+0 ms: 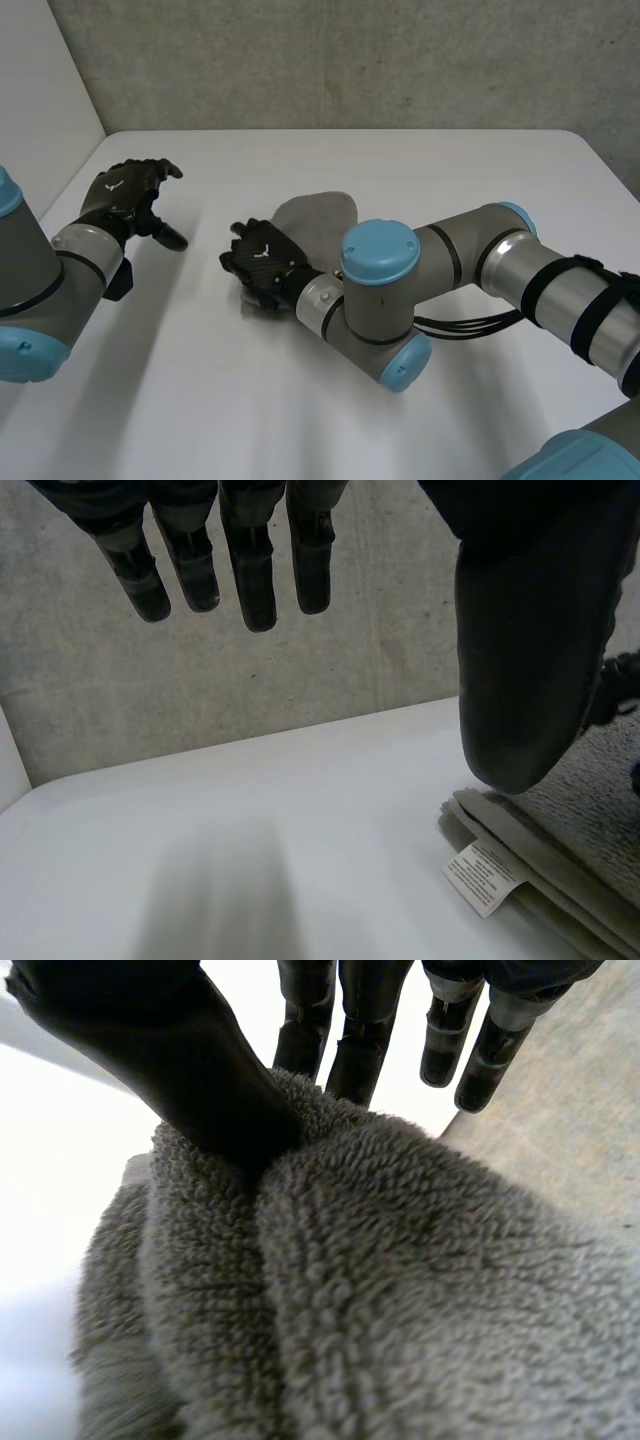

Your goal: Fold the towel.

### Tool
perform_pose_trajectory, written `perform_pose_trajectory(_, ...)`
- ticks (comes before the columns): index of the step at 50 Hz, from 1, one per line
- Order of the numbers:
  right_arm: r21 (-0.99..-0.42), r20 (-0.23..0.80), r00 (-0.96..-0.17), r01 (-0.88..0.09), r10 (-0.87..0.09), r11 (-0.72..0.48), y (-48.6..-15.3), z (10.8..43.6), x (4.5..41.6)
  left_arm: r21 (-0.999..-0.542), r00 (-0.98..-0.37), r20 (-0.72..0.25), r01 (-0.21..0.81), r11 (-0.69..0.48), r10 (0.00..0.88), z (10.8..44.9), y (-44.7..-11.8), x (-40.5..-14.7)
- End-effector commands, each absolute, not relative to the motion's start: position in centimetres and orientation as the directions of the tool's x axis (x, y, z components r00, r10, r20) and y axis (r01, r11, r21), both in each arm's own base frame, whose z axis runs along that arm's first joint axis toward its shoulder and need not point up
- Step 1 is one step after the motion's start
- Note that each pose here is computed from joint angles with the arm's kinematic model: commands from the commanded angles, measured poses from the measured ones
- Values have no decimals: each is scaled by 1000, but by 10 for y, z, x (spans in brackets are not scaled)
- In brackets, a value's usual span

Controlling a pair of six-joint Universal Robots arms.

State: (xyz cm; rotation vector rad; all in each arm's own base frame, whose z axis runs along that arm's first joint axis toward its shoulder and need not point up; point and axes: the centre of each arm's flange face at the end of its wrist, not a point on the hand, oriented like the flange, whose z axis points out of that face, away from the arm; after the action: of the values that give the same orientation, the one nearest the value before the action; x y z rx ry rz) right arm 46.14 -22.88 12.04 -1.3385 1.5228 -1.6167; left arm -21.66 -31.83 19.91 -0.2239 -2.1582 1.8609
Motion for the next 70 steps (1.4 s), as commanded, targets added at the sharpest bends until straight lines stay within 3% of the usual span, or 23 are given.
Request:
perform_pose_trajectory(1, -970, 242, -399, -126, -884, -209, -239, 139, 470, -987, -945, 118, -76, 144, 307, 201, -321, -222)
perform_pose_trajectory(4, -979, 200, -384, -114, -901, -168, -237, 131, 472, -987, -943, 119, -77, 142, 311, 202, -320, -224)
perform_pose_trajectory(9, -979, 160, -350, -175, -923, -103, -227, 110, 470, -987, -940, 119, -77, 141, 320, 203, -316, -226)
perform_pose_trajectory(14, -977, 142, -362, -199, -921, -72, -227, 112, 465, -988, -939, 118, -78, 136, 322, 205, -316, -227)
perform_pose_trajectory(22, -986, 98, -415, -164, -905, -32, -219, 172, 441, -990, -938, 118, -86, 110, 325, 212, -323, -229)
perform_pose_trajectory(24, -989, 49, -466, -145, -884, 22, -228, 189, 420, -991, -938, 118, -90, 100, 326, 214, -325, -230)
perform_pose_trajectory(33, -980, -54, -580, -126, -813, 154, -248, 197, 369, -992, -925, 117, -88, 94, 361, 210, -338, -245)
perform_pose_trajectory(39, -971, -96, -671, -100, -735, 217, -278, 193, 337, -988, -882, 128, -72, 138, 454, 194, -334, -270)
perform_pose_trajectory(41, -968, -115, -689, -85, -716, 236, -286, 190, 332, -981, -814, 157, -64, 182, 560, 184, -322, -292)
perform_pose_trajectory(44, -956, -165, -705, -58, -690, 288, -297, 176, 331, -971, -764, 195, -63, 230, 615, 179, -315, -304)
perform_pose_trajectory(49, -933, -231, -712, -31, -663, 358, -307, 154, 337, -958, -728, 238, -67, 279, 643, 168, -308, -319)
perform_pose_trajectory(54, -914, -265, -709, -30, -654, 404, -311, 131, 345, -956, -726, 235, -53, 288, 647, 161, -308, -321)
perform_pose_trajectory(64, -903, -312, -710, 15, -631, 430, -320, 118, 358, -953, -742, 231, -41, 301, 629, 151, -314, -314)
perform_pose_trajectory(70, -899, -306, -713, -1, -631, 437, -316, 110, 368, -962, -766, 140, 44, 269, 627, 137, -321, -304)
